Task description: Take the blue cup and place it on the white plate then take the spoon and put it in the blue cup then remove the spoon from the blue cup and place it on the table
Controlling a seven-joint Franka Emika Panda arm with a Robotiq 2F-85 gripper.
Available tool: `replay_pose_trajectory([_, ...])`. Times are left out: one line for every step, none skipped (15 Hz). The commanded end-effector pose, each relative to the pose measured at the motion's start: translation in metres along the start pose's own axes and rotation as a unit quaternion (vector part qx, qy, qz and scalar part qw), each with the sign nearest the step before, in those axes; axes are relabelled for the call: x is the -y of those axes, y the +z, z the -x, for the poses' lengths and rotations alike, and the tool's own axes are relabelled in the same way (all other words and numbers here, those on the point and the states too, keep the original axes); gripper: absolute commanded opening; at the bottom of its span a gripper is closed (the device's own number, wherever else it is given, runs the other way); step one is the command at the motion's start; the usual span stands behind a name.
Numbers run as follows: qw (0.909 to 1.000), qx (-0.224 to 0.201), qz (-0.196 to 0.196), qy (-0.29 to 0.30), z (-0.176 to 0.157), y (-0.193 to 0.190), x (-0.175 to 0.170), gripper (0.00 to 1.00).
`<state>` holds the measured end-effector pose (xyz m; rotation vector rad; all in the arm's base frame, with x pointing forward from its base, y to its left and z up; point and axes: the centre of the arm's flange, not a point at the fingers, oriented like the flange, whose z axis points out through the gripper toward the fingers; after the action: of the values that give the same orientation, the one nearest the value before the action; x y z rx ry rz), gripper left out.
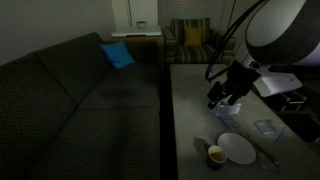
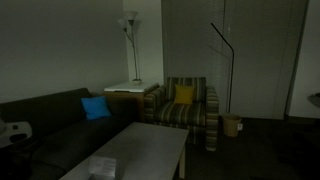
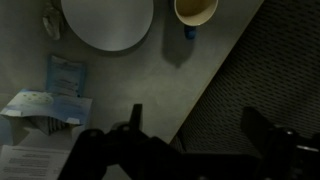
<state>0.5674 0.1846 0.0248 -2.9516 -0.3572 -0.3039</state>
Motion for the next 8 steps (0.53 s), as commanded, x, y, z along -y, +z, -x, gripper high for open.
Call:
replay_pose_trajectory([0.9997,0.02,-0.003,-0.014,-0.021,0.061,0.008,1.0])
replay_pose_trajectory([0.9994,0.03,-0.001,-0.016,-0.02,0.075,0.011,1.0])
replay_pose_trajectory([0.9992,0.037,-0.001,-0.017,-0.019,0.084,0.015,1.0])
replay_pose_trajectory([0.9988,0.044,-0.003,-0.02,-0.018,0.095,0.019,1.0])
replay_pose_trajectory([0.9984,0.053,-0.005,-0.021,-0.017,0.106,0.023,1.0])
replay_pose_trajectory([0.9981,0.057,-0.005,-0.022,-0.017,0.115,0.026,1.0])
replay_pose_trajectory([0.9976,0.066,-0.006,-0.022,-0.016,0.124,0.029,1.0])
replay_pose_trajectory([0.9968,0.077,-0.01,-0.018,-0.015,0.131,0.031,1.0])
